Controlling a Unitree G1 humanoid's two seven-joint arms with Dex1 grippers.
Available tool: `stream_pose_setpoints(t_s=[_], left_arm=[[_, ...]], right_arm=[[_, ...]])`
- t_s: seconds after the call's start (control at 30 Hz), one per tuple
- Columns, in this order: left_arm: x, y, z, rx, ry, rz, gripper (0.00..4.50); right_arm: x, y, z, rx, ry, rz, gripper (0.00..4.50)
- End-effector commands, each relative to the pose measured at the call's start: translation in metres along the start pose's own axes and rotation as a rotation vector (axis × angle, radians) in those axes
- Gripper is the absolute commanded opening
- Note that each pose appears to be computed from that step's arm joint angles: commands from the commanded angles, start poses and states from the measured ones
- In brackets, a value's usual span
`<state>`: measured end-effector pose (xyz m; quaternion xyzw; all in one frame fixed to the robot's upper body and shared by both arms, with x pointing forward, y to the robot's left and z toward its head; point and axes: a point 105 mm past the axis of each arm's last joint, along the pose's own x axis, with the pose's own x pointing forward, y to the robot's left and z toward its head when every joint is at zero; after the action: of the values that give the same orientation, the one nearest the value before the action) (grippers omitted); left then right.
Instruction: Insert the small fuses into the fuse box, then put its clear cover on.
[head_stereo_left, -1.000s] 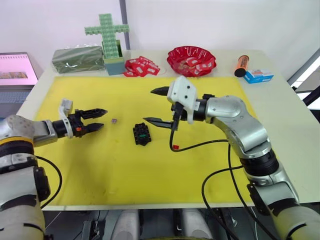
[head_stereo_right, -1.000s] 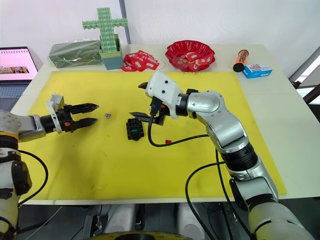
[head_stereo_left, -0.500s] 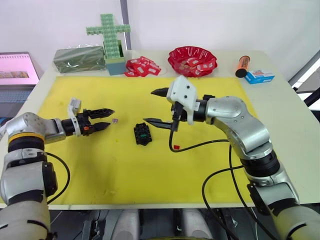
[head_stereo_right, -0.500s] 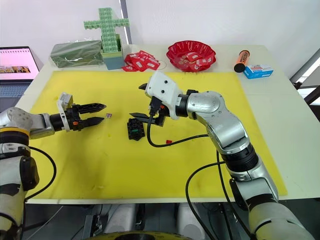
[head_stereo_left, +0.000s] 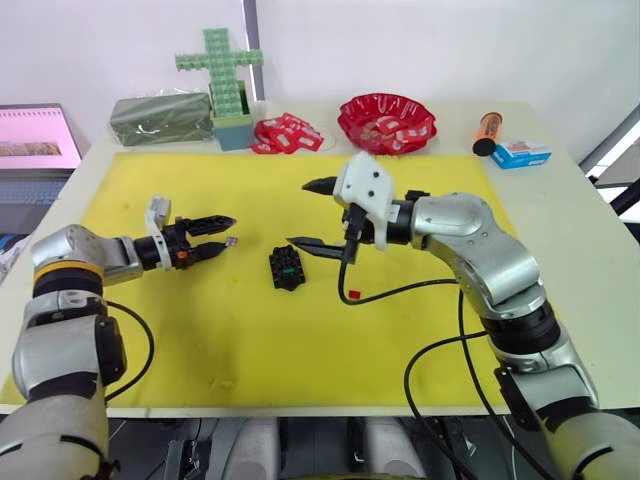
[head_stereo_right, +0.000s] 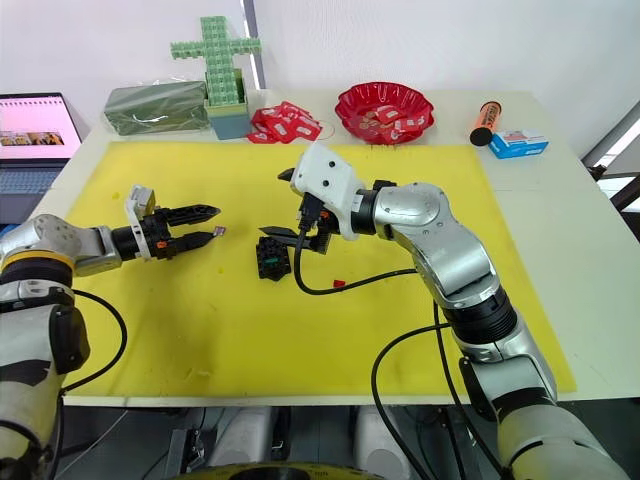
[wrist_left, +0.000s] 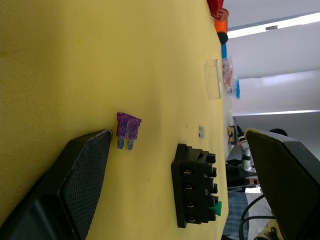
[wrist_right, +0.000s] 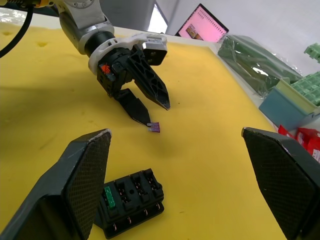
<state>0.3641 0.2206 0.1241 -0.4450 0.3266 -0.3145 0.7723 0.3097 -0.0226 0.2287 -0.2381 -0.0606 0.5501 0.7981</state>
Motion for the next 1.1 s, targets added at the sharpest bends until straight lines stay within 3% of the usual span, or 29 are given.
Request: stream_pose_setpoints(t_s=[0.03, 0.27, 0.4, 0.53, 0.67, 0.8, 0.9, 1.0, 1.1], left_arm=[[0.004, 0.006, -0.007, -0.005, 0.032, 0.021, 4.50], [0.009, 0.005, -0.004, -0.003, 0.013, 0.009, 4.50], [0.010, 0.018, -0.012, 0.007, 0.040, 0.078, 3.14], [0.002, 0.050, -0.022, 0.001, 0.050, 0.233, 1.63], [-0.007, 0.056, -0.028, -0.021, 0.063, 0.246, 0.12], [-0.011, 0.050, -0.024, -0.045, 0.034, 0.209, 0.04], [-0.014, 0.031, -0.026, -0.040, 0.047, 0.097, 0.04], [-0.019, -0.010, -0.020, 0.022, 0.037, -0.061, 0.04], [-0.025, -0.042, -0.028, 0.218, 0.046, -0.143, 0.04]], right_arm=[[-0.003, 0.004, 0.015, -0.039, -0.044, 0.003, 4.46], [-0.002, 0.007, 0.014, -0.044, -0.040, 0.012, 4.46], [-0.002, 0.007, 0.015, -0.046, -0.039, 0.011, 4.50], [-0.002, 0.006, 0.016, -0.046, -0.045, 0.011, 4.50], [-0.003, 0.005, 0.016, -0.043, -0.044, 0.007, 4.50], [-0.004, 0.004, 0.013, -0.043, -0.037, 0.014, 4.50], [-0.006, -0.001, 0.010, -0.032, -0.034, -0.005, 4.50], [-0.012, -0.006, 0.007, 0.024, -0.032, -0.013, 4.50], [-0.019, -0.009, 0.007, 0.171, -0.056, 0.007, 4.50]])
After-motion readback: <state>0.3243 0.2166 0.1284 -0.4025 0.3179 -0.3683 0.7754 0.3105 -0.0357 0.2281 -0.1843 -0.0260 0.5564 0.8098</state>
